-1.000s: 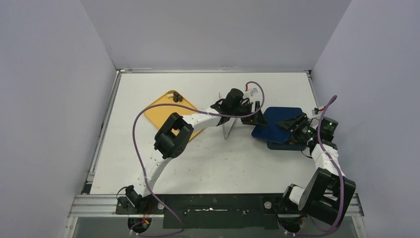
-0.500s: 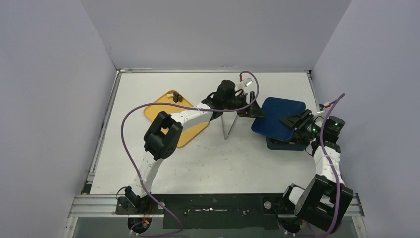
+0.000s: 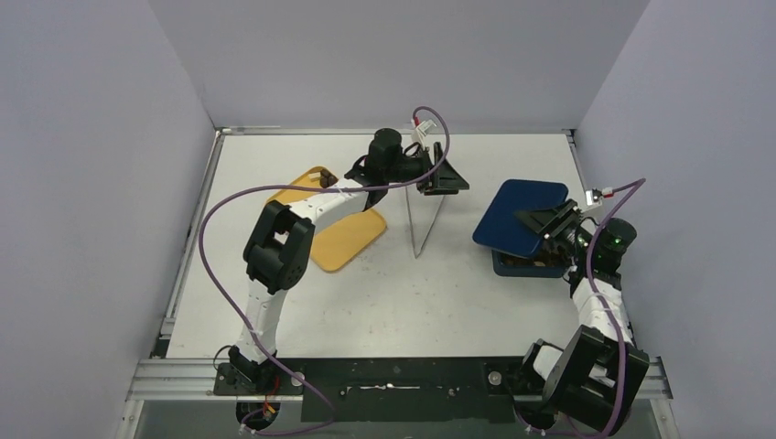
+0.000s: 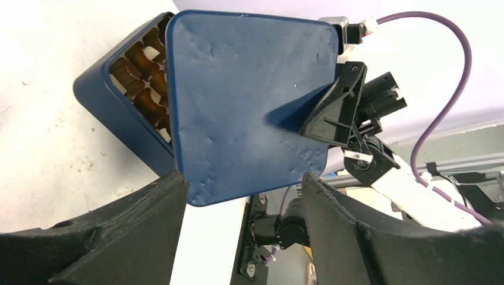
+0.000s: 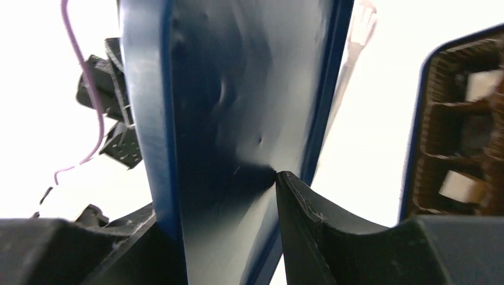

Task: Pack the chocolate
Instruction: Pick up the box lid from the packing box.

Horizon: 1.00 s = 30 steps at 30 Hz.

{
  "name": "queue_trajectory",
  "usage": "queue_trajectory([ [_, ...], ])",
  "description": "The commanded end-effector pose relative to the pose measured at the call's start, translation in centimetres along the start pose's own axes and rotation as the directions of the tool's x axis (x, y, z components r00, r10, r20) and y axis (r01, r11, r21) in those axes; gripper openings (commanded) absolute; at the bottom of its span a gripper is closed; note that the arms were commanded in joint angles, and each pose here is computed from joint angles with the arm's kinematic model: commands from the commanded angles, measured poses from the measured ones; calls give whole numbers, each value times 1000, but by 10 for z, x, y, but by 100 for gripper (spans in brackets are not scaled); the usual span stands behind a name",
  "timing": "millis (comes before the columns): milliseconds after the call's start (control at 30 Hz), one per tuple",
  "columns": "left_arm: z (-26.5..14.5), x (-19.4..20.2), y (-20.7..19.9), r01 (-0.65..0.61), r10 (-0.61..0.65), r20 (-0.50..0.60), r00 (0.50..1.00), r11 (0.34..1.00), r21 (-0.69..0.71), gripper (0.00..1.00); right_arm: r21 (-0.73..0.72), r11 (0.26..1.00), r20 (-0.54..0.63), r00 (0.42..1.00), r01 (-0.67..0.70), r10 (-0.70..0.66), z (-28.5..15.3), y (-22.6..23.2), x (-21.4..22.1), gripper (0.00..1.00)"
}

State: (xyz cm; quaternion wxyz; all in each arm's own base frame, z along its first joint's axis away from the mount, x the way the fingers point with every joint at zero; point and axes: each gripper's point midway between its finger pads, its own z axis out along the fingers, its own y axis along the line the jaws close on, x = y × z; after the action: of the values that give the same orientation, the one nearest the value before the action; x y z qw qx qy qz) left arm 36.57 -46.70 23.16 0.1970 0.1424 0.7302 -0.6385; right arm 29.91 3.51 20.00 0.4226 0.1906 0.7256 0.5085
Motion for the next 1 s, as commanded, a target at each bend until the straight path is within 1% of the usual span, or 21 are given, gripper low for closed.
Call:
queue_trajectory([
  [0, -3, -4, -44, -43, 44, -2, 999, 990, 134, 67, -205, 969, 4, 990, 137, -139, -3, 60, 0, 16],
  [133, -4, 1, -48, -21, 24, -15, 1000, 986, 166, 67, -290, 948, -21, 989, 132, -144, 2, 86, 9, 17],
  [300, -4, 8, -68, 16, -6, -37, 999, 962, 274, 67, -368, 923, -37, 990, 115, -138, 5, 112, 17, 18],
  [533, -7, 14, -60, 20, -11, -37, 999, 968, 250, 67, -418, 903, -32, 992, 101, -126, 1, 123, 19, 18],
  [600, -11, 11, -52, 13, -7, -29, 1000, 975, 223, 67, -418, 903, -34, 991, 102, -128, 0, 123, 21, 18],
  [733, -23, -5, -39, -18, 16, 19, 1000, 990, 138, 68, -403, 909, -34, 991, 107, -131, 2, 121, 19, 18],
  [800, -28, -14, -34, -51, 48, 42, 998, 996, 75, 68, -396, 911, -31, 990, 116, -139, 2, 122, 18, 18],
  [900, -32, -20, -18, -97, 100, 40, 994, 992, -75, 68, -393, 911, -28, 988, 127, -150, 2, 125, 15, 19],
  [967, -33, -18, -14, -95, 99, 32, 995, 991, -97, 69, -396, 909, -28, 988, 130, -154, 1, 128, 15, 19],
])
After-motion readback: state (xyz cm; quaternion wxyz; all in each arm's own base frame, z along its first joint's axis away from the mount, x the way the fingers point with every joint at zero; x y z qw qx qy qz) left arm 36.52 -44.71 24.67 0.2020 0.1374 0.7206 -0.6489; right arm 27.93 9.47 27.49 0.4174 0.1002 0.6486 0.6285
